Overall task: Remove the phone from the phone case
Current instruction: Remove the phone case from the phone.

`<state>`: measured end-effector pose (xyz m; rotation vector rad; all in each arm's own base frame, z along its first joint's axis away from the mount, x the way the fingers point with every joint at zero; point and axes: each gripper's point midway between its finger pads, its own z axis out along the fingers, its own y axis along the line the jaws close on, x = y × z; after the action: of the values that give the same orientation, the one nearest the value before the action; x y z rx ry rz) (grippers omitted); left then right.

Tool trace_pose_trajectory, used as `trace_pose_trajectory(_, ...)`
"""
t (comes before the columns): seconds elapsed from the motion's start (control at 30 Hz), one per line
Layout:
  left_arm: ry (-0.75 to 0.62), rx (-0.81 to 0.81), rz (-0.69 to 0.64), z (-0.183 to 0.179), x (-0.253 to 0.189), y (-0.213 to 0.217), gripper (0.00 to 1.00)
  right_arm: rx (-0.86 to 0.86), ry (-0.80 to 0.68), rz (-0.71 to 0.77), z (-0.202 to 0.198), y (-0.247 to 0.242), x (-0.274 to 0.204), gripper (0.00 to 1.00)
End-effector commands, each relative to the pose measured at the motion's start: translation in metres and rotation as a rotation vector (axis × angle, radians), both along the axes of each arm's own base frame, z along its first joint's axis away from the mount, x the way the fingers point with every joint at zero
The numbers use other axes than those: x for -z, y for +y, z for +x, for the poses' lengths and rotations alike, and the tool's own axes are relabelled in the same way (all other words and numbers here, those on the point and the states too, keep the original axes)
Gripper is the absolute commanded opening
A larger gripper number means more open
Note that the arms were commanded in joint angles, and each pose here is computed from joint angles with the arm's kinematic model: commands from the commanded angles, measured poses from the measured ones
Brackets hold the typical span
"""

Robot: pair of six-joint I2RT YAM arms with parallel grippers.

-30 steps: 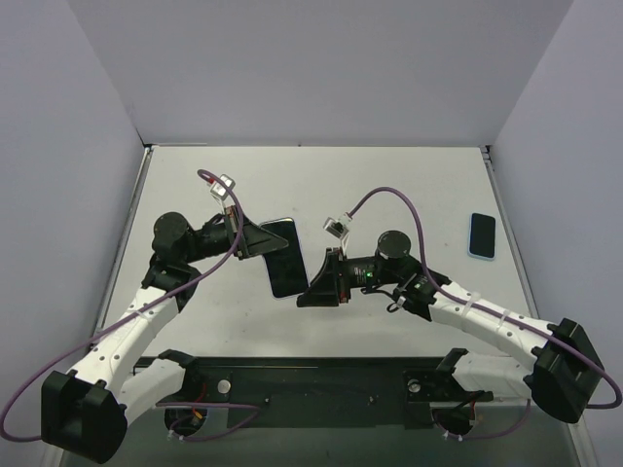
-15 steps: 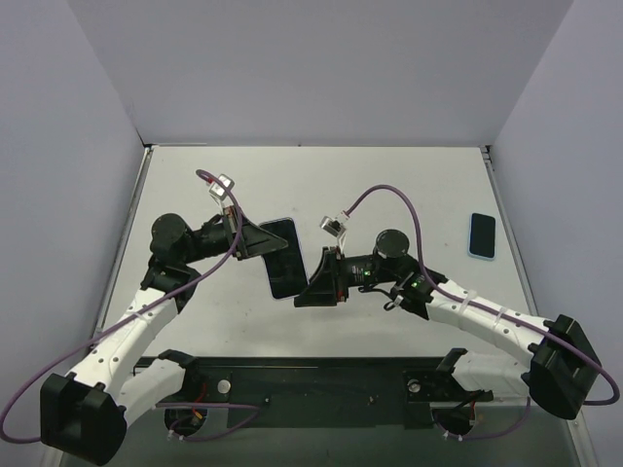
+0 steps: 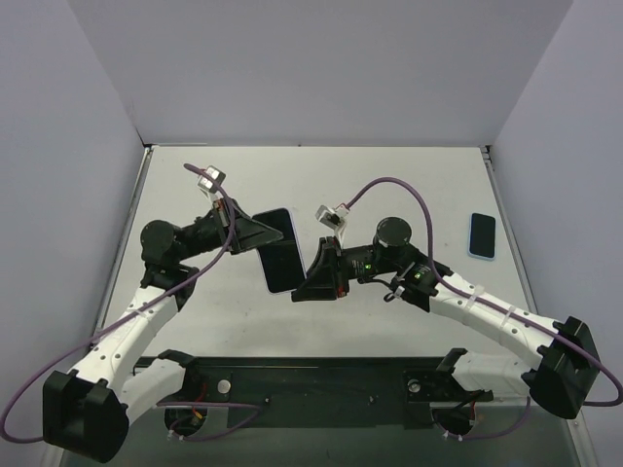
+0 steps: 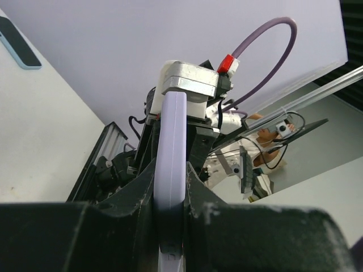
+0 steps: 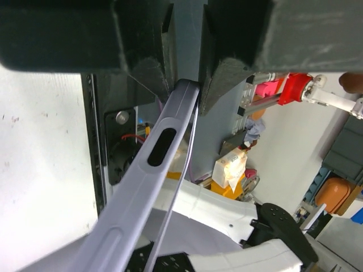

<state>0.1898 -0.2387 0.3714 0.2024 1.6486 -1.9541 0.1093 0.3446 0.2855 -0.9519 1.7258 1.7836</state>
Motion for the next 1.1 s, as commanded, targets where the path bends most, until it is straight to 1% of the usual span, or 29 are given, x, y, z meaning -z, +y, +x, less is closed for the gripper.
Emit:
trace_pose_trajectory(0.0, 0.003, 0.079, -0.251, -0.024, -0.075, 0.012, 0.00, 0.039, -0.107, 0.086, 0.017, 0.012, -0.005, 0.00)
trace_pose_trajectory(0.03, 0.039, 0.092, -0.277, -0.021, -0.078, 0.013, 0.00, 0.038, -0.111, 0.100, 0.018, 0.013, -0.007, 0.00)
trace_pose_trajectory(0.07, 0.016, 0.101, -0.293, -0.025, -0.083, 0.015, 0.00, 0.042, -0.108, 0.100, 0.019, 0.014, -0.007, 0.00)
trace_pose_trajectory(0.3, 0.030, 0.110, -0.331, -0.028, -0.095, 0.014, 0.00, 0.045, -0.110, 0.096, 0.019, 0.014, -0.002, 0.00)
trace_pose_trajectory(0.4, 0.075, 0.125, -0.371, -0.032, -0.099, 0.013, 0.00, 0.036, -0.118, 0.075, 0.017, 0.015, 0.002, 0.00)
trace_pose_trajectory(0.43, 0.082, 0.130, -0.380, -0.034, -0.100, 0.013, 0.00, 0.035, -0.149, 0.070, 0.018, 0.015, 0.004, 0.00)
trace_pose_trajectory(0.47, 0.117, 0.134, -0.401, -0.033, -0.100, 0.014, 0.00, 0.034, -0.164, 0.064, 0.018, 0.016, 0.002, 0.00)
trace_pose_trajectory(0.57, 0.170, 0.138, -0.413, -0.031, -0.097, 0.014, 0.00, 0.028, -0.218, -0.038, 0.019, 0.014, 0.018, 0.00)
trace_pose_trajectory(0.6, 0.177, 0.137, -0.412, -0.031, -0.096, 0.014, 0.00, 0.012, -0.259, -0.063, 0.018, 0.014, 0.018, 0.00)
trace_pose_trajectory(0.63, 0.190, 0.131, -0.406, -0.030, -0.095, 0.013, 0.00, 0.018, -0.263, -0.091, 0.019, 0.014, 0.022, 0.00)
trace_pose_trajectory(0.77, 0.217, 0.121, -0.392, -0.029, -0.089, 0.009, 0.00, 0.016, -0.339, -0.140, 0.025, 0.018, 0.019, 0.00)
trace_pose_trajectory(0.93, 0.227, 0.127, -0.389, -0.030, -0.086, 0.006, 0.00, 0.005, -0.389, -0.201, 0.029, 0.021, 0.022, 0.00)
trace_pose_trajectory(1.0, 0.240, 0.126, -0.386, -0.030, -0.082, 0.005, 0.00, 0.024, -0.413, -0.228, 0.034, 0.022, 0.022, 0.00)
trace_pose_trajectory(1.03, 0.242, 0.122, -0.389, -0.030, -0.081, 0.005, 0.00, 0.031, -0.432, -0.220, 0.036, 0.024, 0.016, 0.00)
trace_pose_trajectory(1.07, 0.245, 0.121, -0.388, -0.030, -0.080, 0.005, 0.00, 0.043, -0.428, -0.246, 0.038, 0.022, 0.020, 0.00)
